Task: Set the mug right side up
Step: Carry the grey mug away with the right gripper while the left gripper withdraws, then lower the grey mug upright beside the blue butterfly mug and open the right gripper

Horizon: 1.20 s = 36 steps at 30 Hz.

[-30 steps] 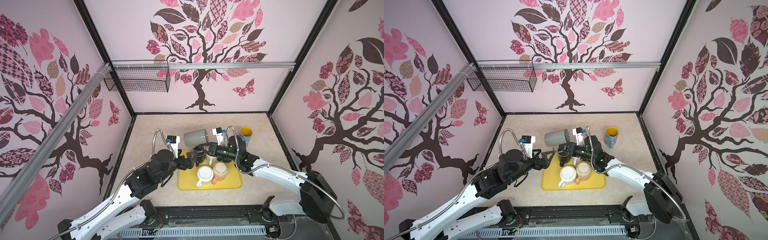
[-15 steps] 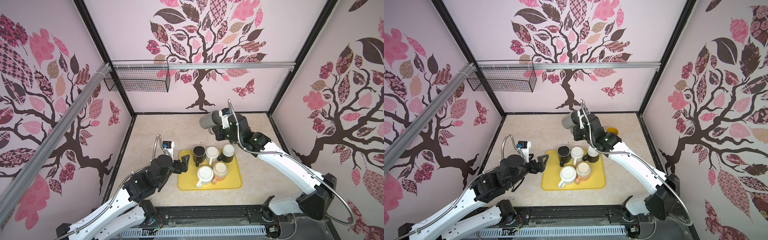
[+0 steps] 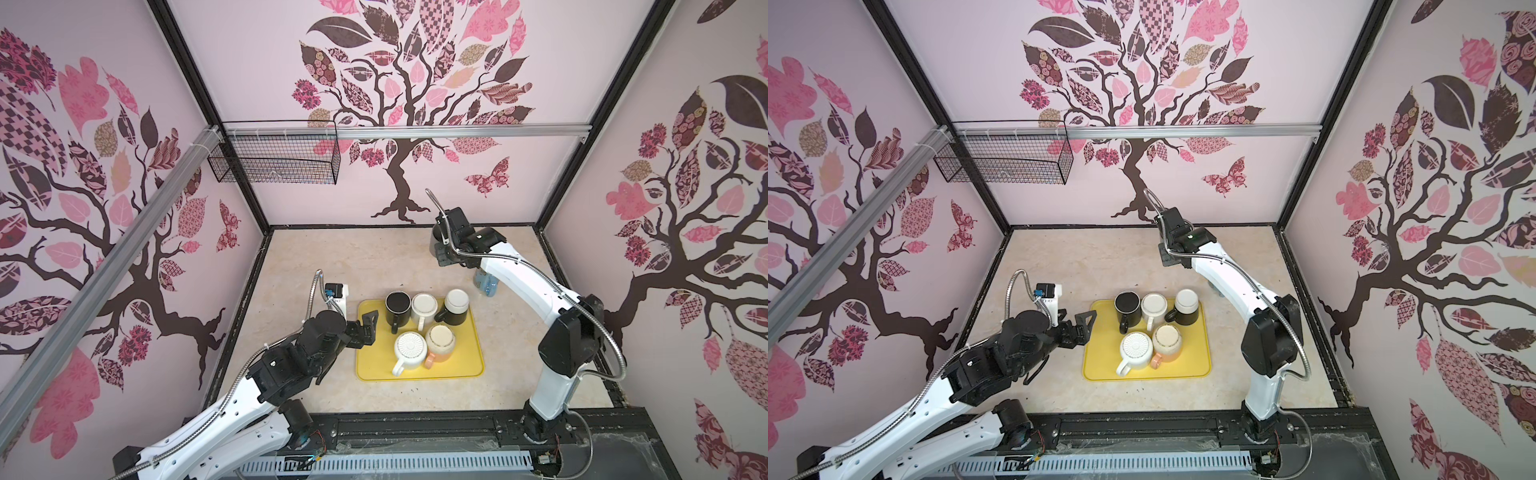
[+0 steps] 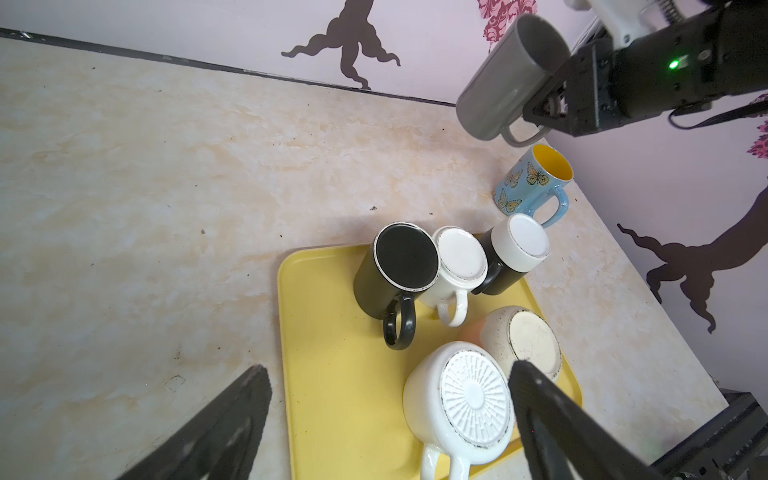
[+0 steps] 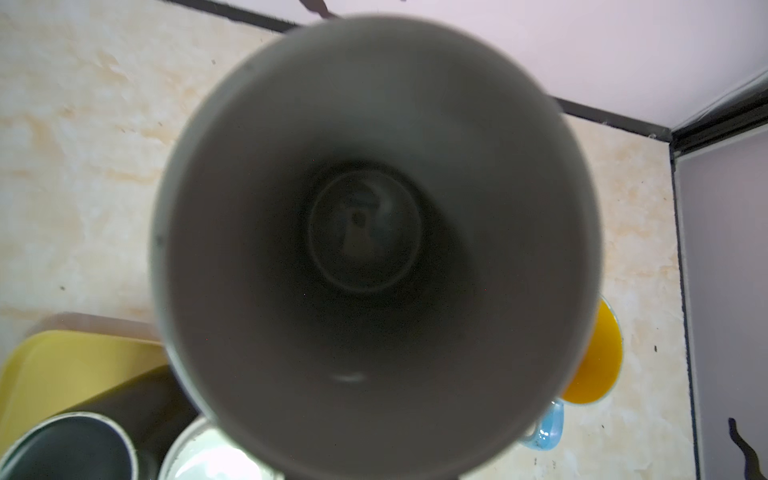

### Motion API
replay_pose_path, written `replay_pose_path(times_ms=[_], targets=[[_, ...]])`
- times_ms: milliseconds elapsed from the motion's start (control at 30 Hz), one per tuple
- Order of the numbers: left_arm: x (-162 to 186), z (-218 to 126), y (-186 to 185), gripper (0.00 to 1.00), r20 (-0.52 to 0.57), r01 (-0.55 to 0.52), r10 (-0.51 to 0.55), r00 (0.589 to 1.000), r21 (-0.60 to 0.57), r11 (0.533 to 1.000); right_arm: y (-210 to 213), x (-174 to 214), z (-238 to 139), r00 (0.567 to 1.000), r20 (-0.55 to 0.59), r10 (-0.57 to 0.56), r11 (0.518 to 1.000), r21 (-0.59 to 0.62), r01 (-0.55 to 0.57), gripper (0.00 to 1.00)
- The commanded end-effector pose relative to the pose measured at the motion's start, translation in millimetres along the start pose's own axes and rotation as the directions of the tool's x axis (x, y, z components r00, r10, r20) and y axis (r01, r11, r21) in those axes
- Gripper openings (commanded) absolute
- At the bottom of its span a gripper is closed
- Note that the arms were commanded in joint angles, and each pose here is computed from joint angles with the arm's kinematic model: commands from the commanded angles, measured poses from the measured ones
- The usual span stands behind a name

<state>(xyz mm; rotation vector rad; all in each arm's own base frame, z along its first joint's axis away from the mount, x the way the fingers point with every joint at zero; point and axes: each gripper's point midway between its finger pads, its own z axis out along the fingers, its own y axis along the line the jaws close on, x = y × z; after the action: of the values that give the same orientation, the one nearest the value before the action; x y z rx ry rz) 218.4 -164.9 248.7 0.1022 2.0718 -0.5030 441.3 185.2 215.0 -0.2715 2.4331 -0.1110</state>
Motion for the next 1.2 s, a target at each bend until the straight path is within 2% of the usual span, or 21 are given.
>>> replay_pose_path(times_ms=[0, 300, 1167], targets=[[13, 3, 10, 0.92, -0.018, -0.001, 0.0, 1.0, -0.029, 1.0, -25, -19, 3, 0.998, 0.056, 0.028, 0.997, 0.068, -0.032, 0.0], [24, 9, 11, 0.92, -0.042, 0.0, -0.002, 0.999, -0.029, 1.0, -43, 11, 43, 0.995, -0.038, 0.096, 0.995, 0.026, -0.095, 0.0], [33, 13, 6, 0.92, -0.075, 0.01, -0.01, 0.997, 0.001, 1.0, -46, 66, 79, 0.982, -0.143, 0.126, 0.992, 0.012, -0.126, 0.0]])
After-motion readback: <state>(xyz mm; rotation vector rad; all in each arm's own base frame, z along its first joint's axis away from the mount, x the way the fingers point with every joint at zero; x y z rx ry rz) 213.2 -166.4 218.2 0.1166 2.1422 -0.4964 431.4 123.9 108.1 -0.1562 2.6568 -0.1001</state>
